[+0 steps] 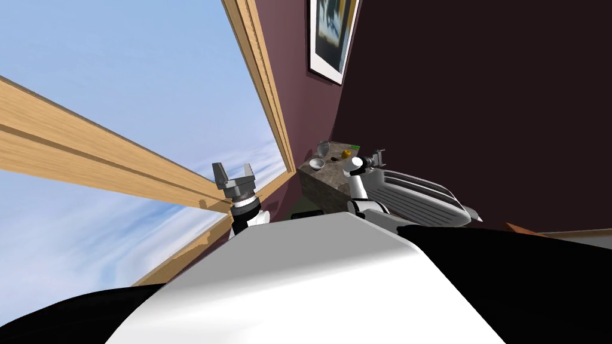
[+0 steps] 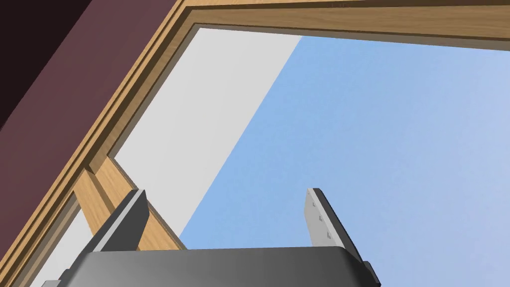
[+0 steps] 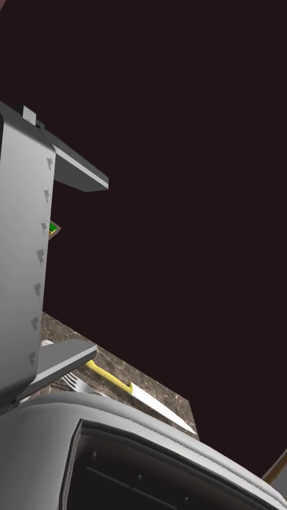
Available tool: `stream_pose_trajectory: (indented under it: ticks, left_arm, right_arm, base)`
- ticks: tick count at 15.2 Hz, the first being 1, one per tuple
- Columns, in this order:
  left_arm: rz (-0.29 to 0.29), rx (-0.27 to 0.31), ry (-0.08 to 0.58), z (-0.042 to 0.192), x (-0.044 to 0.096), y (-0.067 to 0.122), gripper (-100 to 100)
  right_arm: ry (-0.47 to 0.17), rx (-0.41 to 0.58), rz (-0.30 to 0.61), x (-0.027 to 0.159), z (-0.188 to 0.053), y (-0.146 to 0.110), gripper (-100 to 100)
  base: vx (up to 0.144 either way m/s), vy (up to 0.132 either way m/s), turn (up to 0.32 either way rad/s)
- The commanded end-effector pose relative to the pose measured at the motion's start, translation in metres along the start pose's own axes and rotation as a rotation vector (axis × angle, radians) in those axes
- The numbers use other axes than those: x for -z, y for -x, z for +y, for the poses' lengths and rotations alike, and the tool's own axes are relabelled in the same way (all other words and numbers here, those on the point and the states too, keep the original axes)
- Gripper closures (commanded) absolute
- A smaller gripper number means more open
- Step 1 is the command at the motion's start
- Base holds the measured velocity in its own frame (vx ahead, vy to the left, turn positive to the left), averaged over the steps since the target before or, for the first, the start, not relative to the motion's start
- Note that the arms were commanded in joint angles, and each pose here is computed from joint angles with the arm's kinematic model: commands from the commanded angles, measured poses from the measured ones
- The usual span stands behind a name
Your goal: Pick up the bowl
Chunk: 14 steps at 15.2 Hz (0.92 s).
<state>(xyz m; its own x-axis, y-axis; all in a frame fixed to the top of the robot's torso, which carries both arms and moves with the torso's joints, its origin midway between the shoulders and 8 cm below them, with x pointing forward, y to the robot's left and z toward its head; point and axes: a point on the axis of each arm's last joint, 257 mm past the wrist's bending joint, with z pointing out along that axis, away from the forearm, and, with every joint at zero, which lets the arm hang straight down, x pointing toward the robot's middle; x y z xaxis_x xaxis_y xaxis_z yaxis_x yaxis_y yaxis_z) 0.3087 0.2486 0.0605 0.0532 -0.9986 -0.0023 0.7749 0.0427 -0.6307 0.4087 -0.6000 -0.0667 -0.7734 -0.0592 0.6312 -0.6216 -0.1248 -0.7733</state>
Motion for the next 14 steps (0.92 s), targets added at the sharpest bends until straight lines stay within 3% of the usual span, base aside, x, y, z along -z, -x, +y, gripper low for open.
stream_pose_trajectory:
  ticks: [1, 3, 4, 7, 8, 11, 12, 14]
  left_arm:
    - [0.000, 0.000, 0.000, 0.000, 0.000, 0.000, 0]
    - [0.000, 0.000, 0.000, 0.000, 0.000, 0.000, 0]
    - [0.000, 0.000, 0.000, 0.000, 0.000, 0.000, 0]
    - [0.000, 0.000, 0.000, 0.000, 0.000, 0.000, 0]
    - [0.000, 0.000, 0.000, 0.000, 0.000, 0.000, 0]
    - [0.000, 0.000, 0.000, 0.000, 0.000, 0.000, 0]
    - [0.000, 0.000, 0.000, 0.000, 0.000, 0.000, 0]
    - [0.000, 0.000, 0.000, 0.000, 0.000, 0.000, 0]
  right_arm:
    - [0.053, -0.022, -0.037, -0.001, 0.007, 0.014, -100]
    - [0.070, -0.033, -0.069, 0.000, 0.011, 0.022, -100]
    - [0.122, -0.049, -0.084, -0.001, 0.017, 0.031, -100]
    - [0.150, -0.064, -0.132, 0.002, 0.023, 0.044, -100]
    - [0.202, -0.078, -0.149, 0.003, 0.029, 0.053, -100]
    - [0.227, -0.092, -0.194, 0.006, 0.035, 0.065, -100]
    - [0.281, -0.103, -0.216, 0.010, 0.041, 0.075, -100]
    - [0.302, -0.114, -0.251, 0.013, 0.045, 0.084, -100]
  base:
    - [-0.013, 0.022, 0.209]
    - [-0.006, 0.010, 0.034]
    - [-0.002, 0.022, 0.151]
    - [-0.004, 0.017, 0.096]
    - [-0.007, 0.023, 0.160]
    - [-0.004, 0.020, 0.093]
    - [-0.004, 0.028, 0.177]
    - [-0.004, 0.026, 0.139]
